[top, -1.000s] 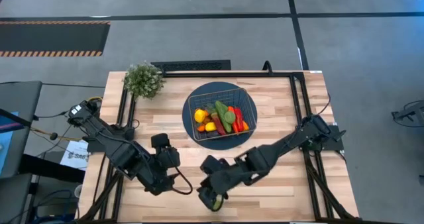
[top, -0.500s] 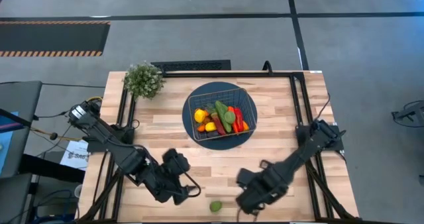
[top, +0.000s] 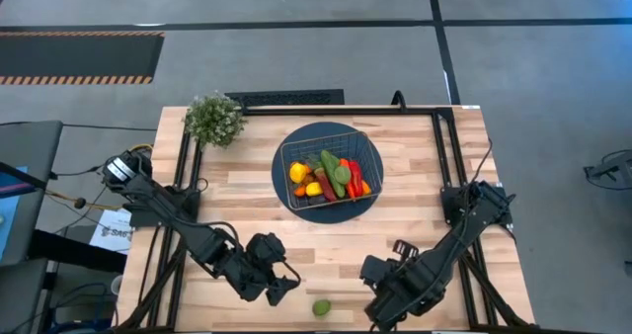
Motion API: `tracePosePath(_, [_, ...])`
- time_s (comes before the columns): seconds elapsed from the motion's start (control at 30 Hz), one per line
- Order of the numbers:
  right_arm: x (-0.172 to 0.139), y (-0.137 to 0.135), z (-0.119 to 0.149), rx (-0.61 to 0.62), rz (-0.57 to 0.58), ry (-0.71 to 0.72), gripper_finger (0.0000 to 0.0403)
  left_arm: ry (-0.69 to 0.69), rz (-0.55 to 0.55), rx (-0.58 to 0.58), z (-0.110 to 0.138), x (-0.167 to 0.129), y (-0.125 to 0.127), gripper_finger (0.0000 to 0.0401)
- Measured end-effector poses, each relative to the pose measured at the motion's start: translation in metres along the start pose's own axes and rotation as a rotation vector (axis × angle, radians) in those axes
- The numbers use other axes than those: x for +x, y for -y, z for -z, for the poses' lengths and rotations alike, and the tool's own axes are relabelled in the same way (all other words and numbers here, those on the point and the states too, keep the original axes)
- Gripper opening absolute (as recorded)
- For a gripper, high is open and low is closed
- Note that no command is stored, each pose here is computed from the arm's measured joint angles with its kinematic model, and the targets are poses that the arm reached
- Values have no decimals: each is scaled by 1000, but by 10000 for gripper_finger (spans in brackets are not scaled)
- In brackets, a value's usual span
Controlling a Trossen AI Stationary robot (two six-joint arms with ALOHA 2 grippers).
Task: Build produce basket
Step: Put the green lemon into the basket
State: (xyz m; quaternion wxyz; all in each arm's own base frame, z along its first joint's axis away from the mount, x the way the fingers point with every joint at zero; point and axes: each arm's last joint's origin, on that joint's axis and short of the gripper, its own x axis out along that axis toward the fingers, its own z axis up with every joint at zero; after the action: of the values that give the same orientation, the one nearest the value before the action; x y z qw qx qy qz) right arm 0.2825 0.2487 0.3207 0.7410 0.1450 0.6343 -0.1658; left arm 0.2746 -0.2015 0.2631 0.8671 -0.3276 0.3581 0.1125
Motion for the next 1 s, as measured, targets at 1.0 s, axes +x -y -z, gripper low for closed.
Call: tracePosePath(1.0, [102, -46, -29, 269, -549, 141, 4, -197, -97, 264, 19, 24, -14, 384])
